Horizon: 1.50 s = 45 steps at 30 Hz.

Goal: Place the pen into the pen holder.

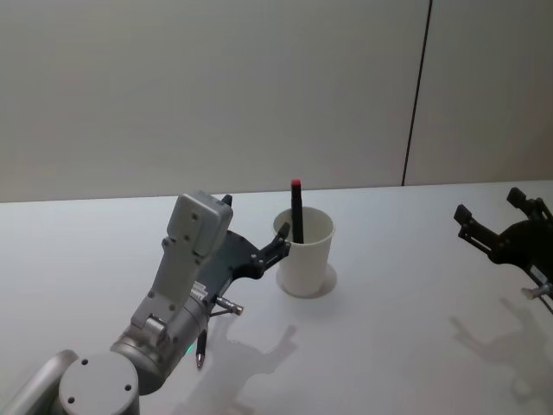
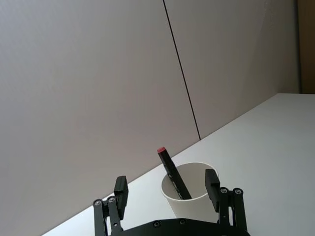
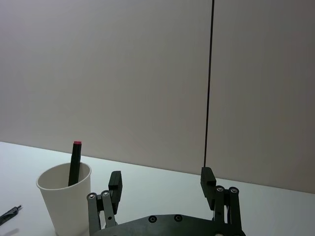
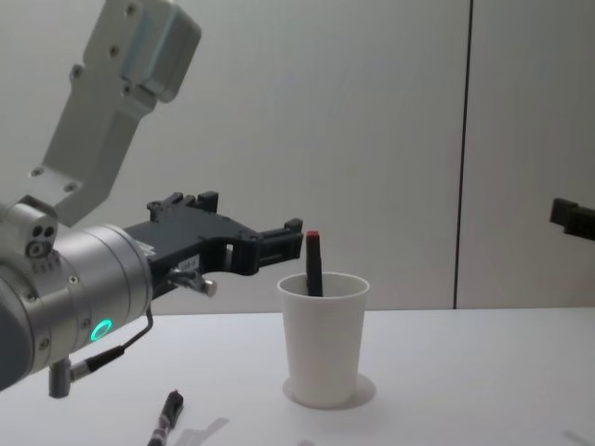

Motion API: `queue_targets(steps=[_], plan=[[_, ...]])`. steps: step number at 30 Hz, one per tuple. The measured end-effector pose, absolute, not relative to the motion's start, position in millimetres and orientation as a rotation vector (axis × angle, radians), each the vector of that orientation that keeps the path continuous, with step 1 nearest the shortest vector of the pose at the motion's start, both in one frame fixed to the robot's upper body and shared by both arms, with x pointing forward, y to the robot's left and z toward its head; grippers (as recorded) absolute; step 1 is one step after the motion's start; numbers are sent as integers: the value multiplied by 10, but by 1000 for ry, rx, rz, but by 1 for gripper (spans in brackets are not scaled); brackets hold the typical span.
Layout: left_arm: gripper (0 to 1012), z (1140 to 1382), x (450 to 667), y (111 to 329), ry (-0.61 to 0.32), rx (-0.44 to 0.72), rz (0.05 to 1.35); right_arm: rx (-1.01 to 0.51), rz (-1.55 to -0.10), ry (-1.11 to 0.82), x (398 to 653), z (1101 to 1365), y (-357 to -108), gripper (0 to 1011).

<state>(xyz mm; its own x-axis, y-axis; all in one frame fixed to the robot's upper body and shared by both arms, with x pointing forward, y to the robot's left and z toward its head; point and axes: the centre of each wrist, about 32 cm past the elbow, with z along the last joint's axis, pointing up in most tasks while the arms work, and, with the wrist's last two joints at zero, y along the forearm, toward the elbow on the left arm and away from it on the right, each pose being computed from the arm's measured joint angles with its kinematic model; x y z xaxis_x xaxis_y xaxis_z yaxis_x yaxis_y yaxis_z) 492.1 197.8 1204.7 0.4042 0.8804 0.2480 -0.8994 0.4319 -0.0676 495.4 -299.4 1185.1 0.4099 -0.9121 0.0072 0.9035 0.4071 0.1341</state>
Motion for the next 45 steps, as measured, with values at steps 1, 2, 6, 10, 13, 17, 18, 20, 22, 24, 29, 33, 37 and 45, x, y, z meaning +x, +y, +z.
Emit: queue_targets(steps=[1, 2, 6, 10, 13, 17, 18, 20, 22, 24, 29, 33, 37, 45], plan=[[1000, 12049, 4921, 1978, -261, 84, 1126, 115, -1146, -83, 4952, 11851, -2994, 1001], [1000, 12053, 4921, 1977, -258, 89, 1126, 115, -1146, -83, 4951, 11851, -2995, 1001], [1000, 12061, 4917, 1976, -248, 103, 1130, 114, -1147, -82, 4946, 11850, -2997, 1001], [1000, 12072, 4907, 1982, -224, 121, 1140, 114, -1148, -82, 4943, 11850, -2997, 1001], [1000, 12083, 4899, 1992, -203, 130, 1150, 114, -1148, -82, 4941, 11851, -2999, 1001], [1000, 12099, 4891, 2000, -176, 143, 1165, 114, -1148, -82, 4938, 11851, -3000, 1001], [1000, 12104, 4889, 2002, -171, 146, 1168, 114, -1148, -82, 4938, 11851, -3000, 1001], [1000, 12105, 4888, 2006, -168, 148, 1170, 114, -1149, -81, 4937, 11851, -3000, 1001], [1000, 12102, 4885, 2012, -166, 148, 1173, 113, -1149, -81, 4937, 11851, -3000, 1001], [1000, 12098, 4883, 2015, -166, 148, 1175, 113, -1149, -82, 4937, 11851, -3001, 1001], [1000, 12081, 4873, 2031, -166, 149, 1185, 113, -1149, -82, 4935, 11852, -3001, 1001], [1000, 12079, 4856, 2045, -153, 161, 1194, 113, -1149, -82, 4934, 11852, -3001, 1001], [1000, 12080, 4833, 2060, -127, 183, 1206, 113, -1149, -82, 4934, 11851, -3001, 1001], [1000, 12083, 4770, 2089, -75, 225, 1229, 113, -1149, -82, 4933, 11851, -3000, 1001]])
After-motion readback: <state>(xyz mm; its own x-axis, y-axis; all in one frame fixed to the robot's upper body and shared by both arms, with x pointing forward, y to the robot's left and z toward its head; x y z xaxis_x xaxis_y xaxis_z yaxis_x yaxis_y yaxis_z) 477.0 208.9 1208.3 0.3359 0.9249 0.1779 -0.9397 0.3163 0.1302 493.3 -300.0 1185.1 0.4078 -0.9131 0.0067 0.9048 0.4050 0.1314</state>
